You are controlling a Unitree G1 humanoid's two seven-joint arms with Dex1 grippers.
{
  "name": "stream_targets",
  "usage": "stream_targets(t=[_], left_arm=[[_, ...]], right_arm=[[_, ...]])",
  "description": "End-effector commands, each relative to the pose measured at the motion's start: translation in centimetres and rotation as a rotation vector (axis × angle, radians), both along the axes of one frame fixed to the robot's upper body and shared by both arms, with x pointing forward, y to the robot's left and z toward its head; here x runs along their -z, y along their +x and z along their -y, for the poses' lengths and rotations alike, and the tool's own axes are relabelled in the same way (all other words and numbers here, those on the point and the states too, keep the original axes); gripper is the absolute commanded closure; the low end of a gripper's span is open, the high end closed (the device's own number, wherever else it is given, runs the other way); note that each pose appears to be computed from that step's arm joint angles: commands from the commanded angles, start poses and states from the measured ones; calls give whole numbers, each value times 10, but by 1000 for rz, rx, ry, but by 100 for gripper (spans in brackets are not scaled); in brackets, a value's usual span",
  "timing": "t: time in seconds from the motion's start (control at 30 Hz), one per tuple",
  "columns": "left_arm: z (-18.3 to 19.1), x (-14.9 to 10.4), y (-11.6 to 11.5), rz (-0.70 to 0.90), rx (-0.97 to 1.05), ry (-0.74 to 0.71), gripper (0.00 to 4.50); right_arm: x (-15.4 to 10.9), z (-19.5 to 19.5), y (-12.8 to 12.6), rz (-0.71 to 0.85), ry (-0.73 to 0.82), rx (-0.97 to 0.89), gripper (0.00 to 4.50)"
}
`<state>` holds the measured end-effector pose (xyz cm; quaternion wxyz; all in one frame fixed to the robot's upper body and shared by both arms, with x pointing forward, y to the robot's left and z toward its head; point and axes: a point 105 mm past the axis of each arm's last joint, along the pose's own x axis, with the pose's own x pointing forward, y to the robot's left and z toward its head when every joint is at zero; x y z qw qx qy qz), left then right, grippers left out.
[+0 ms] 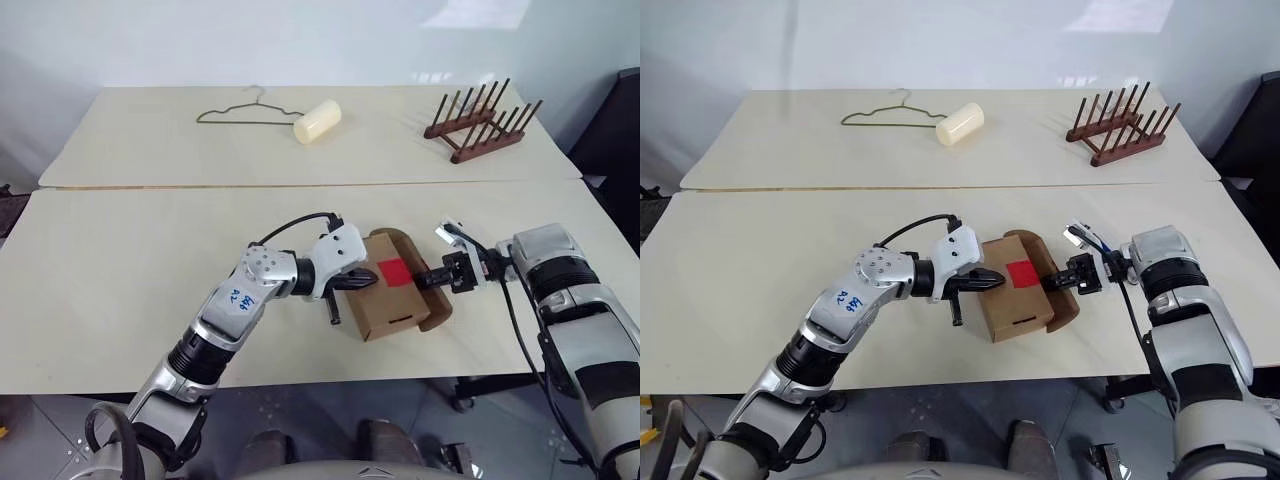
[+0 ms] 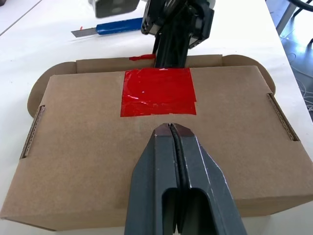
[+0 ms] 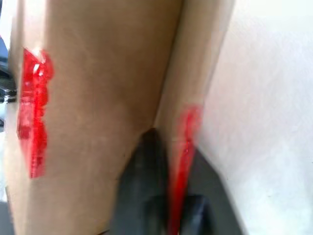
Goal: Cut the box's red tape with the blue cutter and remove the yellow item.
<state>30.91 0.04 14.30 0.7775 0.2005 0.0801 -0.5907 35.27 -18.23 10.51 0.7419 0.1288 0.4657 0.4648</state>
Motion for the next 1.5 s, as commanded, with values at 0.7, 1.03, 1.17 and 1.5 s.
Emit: stream_targets(t=[0.7,1.03,1.17,1.5], left_arm=[[65,1,29,46,-26,-191,450],[68,4,30,54,-11,-198,450],[57,8,27,45,-11,-169,450],[22,15,18,22,-45,-99,450]], right_arm=[[-134,68,-16,140,-238,179,444],[-121,76,-13,159,-249,225,444],[-99,72,-9,137,-173,194,385],[-61,67,10,252,-165,101,53]])
